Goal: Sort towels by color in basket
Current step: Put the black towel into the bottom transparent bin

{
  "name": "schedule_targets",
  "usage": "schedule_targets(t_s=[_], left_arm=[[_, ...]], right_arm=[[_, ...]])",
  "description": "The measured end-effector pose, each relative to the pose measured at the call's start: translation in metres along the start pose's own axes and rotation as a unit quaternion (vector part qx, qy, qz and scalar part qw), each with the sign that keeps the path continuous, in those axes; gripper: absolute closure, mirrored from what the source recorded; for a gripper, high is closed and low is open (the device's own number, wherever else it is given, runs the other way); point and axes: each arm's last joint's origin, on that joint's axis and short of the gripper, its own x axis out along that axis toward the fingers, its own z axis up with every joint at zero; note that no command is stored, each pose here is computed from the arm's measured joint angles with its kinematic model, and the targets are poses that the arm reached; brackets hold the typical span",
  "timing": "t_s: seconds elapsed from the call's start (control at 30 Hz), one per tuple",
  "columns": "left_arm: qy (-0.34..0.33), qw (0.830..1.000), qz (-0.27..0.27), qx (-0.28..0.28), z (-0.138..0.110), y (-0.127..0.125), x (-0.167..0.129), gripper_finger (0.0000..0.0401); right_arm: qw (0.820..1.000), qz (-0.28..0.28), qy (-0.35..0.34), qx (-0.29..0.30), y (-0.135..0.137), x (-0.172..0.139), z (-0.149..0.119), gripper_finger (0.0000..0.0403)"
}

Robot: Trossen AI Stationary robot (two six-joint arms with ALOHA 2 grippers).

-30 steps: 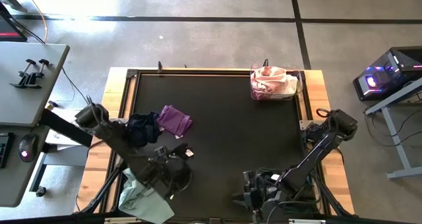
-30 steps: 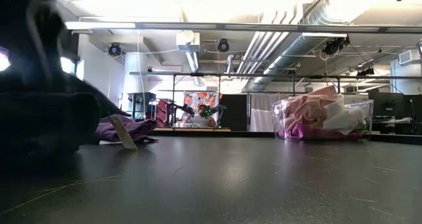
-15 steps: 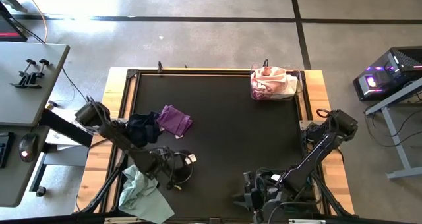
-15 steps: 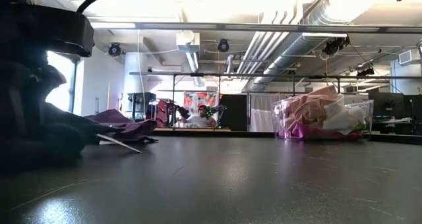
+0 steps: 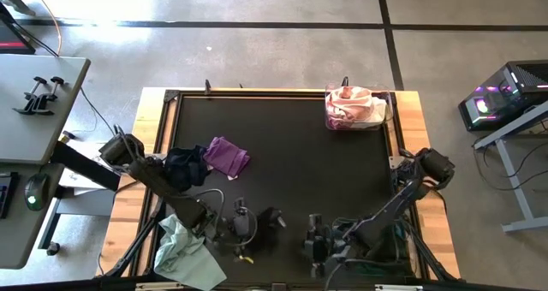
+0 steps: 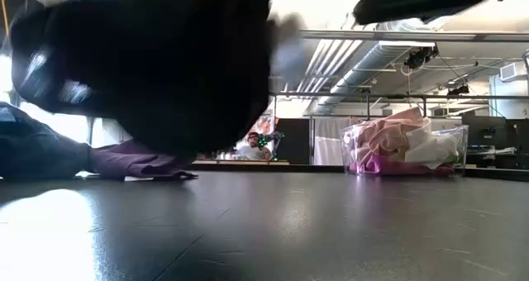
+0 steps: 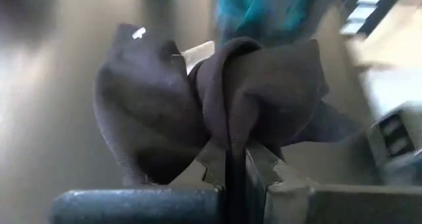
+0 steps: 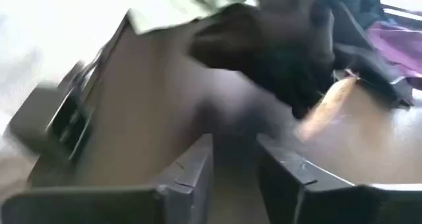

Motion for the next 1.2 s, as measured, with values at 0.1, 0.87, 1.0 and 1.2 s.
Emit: schedule_targets(t_s=[0.1, 0.87, 1.0, 1.2], left_arm=[[-0.063, 0.997, -0.021, 0.025, 0.012, -0.008, -0.003, 0.0396], [-0.239, 0.967, -0.075, 0.051, 0.049, -0.021, -0.017, 0.0373], [-0.233, 0.968, -0.086, 0.048, 0.048, -0.020, -0.014, 0.0316], [-0.218, 0.972, -0.067, 0.057, 0.045, -0.022, -0.019, 0.0232]], right_arm=[[1.000, -0.010, -0.008, 0.007, -0.010, 0.006, 0.006, 0.0259], [0.978, -0.005, -0.207, -0.036, -0.015, 0.004, 0.056, 0.0241], [0.979, -0.017, -0.202, -0.038, -0.015, 0.004, 0.054, 0.0324], [0.980, -0.074, -0.181, -0.046, -0.003, -0.007, 0.046, 0.0386]])
